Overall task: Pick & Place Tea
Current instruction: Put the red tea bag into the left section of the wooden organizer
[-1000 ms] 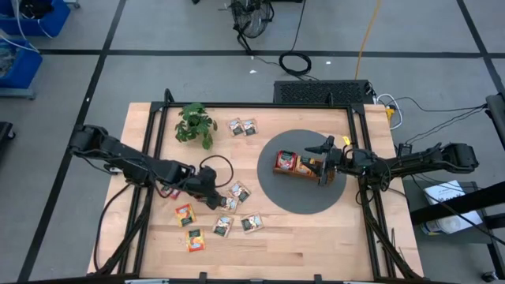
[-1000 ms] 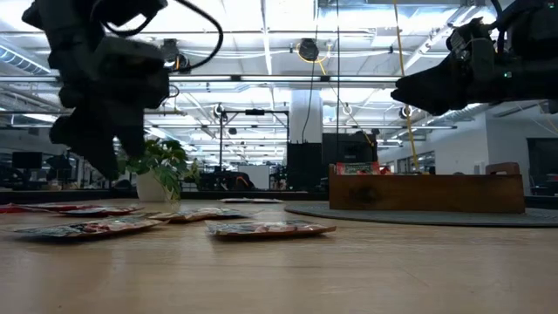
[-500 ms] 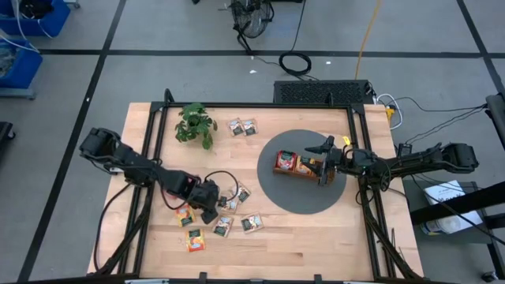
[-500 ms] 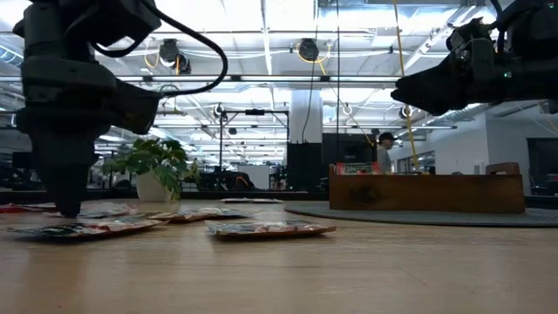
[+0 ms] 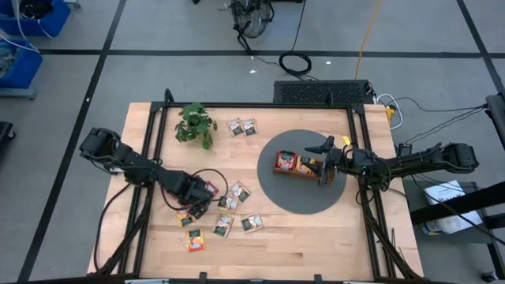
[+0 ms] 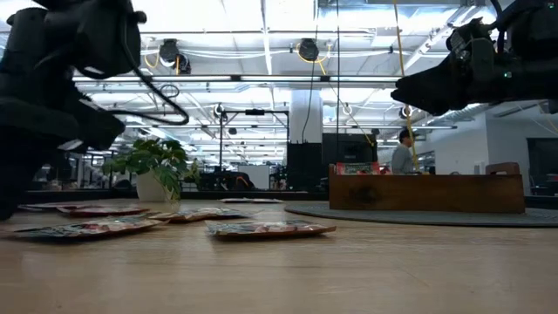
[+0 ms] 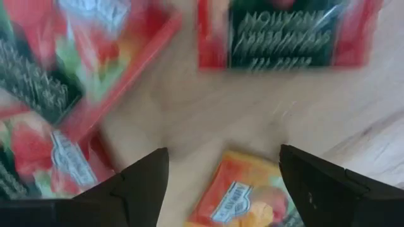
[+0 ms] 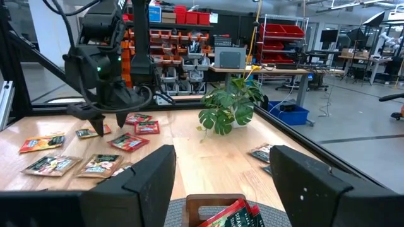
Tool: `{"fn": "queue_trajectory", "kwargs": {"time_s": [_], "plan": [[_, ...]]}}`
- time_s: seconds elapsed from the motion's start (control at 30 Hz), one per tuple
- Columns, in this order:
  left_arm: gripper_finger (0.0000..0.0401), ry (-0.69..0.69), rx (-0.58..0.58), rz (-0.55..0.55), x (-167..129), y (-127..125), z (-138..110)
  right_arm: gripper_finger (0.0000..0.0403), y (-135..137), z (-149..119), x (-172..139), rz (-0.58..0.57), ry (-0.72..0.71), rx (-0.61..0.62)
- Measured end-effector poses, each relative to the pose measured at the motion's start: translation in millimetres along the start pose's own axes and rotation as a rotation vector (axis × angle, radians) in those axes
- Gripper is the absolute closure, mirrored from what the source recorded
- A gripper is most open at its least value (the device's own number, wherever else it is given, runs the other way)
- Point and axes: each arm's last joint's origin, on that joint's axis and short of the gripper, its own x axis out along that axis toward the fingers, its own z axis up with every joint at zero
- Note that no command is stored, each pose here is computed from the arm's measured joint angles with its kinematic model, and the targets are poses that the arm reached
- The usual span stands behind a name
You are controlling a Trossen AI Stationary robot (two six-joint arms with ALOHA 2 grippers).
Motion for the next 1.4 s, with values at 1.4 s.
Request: {"fn": "queue_trajectory", "kwargs": {"time_s": [1.4], "plan": [[0.0105,-0.352,0.179,-0.323,-21.9,-43.5,23.0,0.0165,0.0,-0.7,0.0,0.001,0.008,-0.001]]}}
